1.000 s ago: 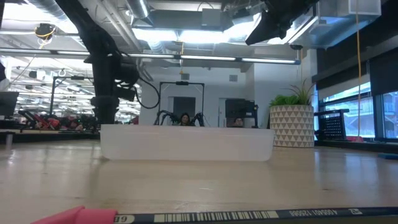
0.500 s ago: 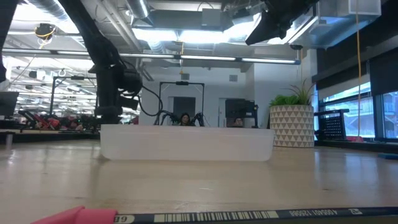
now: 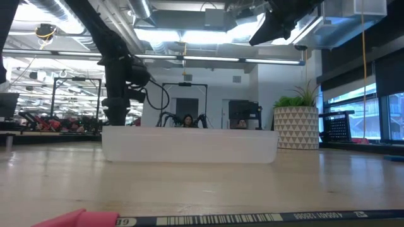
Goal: Pack school essentials
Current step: Put the pink sticky notes into the supply box
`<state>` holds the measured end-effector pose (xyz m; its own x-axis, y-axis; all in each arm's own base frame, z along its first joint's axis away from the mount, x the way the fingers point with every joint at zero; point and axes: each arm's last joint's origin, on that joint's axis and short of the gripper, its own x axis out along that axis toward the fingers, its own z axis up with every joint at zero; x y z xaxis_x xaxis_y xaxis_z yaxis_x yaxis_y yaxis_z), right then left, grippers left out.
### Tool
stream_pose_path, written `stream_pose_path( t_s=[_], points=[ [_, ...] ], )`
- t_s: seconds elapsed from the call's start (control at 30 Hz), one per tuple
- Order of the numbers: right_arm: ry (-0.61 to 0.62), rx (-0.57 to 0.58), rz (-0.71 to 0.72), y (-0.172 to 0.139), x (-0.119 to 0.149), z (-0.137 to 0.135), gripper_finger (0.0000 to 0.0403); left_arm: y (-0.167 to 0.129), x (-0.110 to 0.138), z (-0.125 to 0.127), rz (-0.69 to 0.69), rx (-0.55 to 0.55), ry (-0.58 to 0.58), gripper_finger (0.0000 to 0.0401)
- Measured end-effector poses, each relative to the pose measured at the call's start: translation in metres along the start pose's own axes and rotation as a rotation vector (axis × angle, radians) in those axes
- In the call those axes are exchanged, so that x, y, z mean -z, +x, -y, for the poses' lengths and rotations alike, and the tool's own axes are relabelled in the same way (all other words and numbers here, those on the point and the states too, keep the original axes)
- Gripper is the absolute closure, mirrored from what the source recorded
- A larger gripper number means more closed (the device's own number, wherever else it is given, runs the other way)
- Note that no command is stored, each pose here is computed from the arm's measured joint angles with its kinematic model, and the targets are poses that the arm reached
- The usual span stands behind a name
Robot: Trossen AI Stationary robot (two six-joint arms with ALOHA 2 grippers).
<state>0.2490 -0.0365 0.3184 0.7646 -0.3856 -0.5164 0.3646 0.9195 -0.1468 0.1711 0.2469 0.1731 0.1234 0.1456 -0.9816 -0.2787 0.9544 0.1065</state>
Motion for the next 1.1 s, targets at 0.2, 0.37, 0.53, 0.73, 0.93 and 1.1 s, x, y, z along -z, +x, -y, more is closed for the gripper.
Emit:
stream_pose_path(
  t_s=[0.2,0.37,0.53,0.73,0.93,1.1],
  points=[
    [0.0,0.0,0.0,0.0,0.0,0.0,0.0383,-0.001,0.003,0.0,-0.02,0.021,0.037,0.0002],
    [0.0,-0.001,0.0,0.0,0.0,0.0,0.0383,0.003,0.005,-0.004,-0.02,0.027,0.032,0.0001],
    [0.0,-0.001,0.0,0.0,0.0,0.0,0.0383,0.017,0.005,-0.006,-0.045,0.058,0.025,0.0002],
    [0.0,0.0,0.0,0.0,0.0,0.0,0.0383,0.028,0.005,-0.007,-0.057,0.079,0.04,0.0002],
    [0.0,0.0,0.0,0.0,0.0,0.0,0.0383,0.033,0.005,-0.007,-0.07,0.086,0.042,0.0002],
    [0.0,0.0,0.0,0.0,0.0,0.0,0.0383,0.033,0.005,-0.008,-0.078,0.078,0.032,0.0003]
  ],
)
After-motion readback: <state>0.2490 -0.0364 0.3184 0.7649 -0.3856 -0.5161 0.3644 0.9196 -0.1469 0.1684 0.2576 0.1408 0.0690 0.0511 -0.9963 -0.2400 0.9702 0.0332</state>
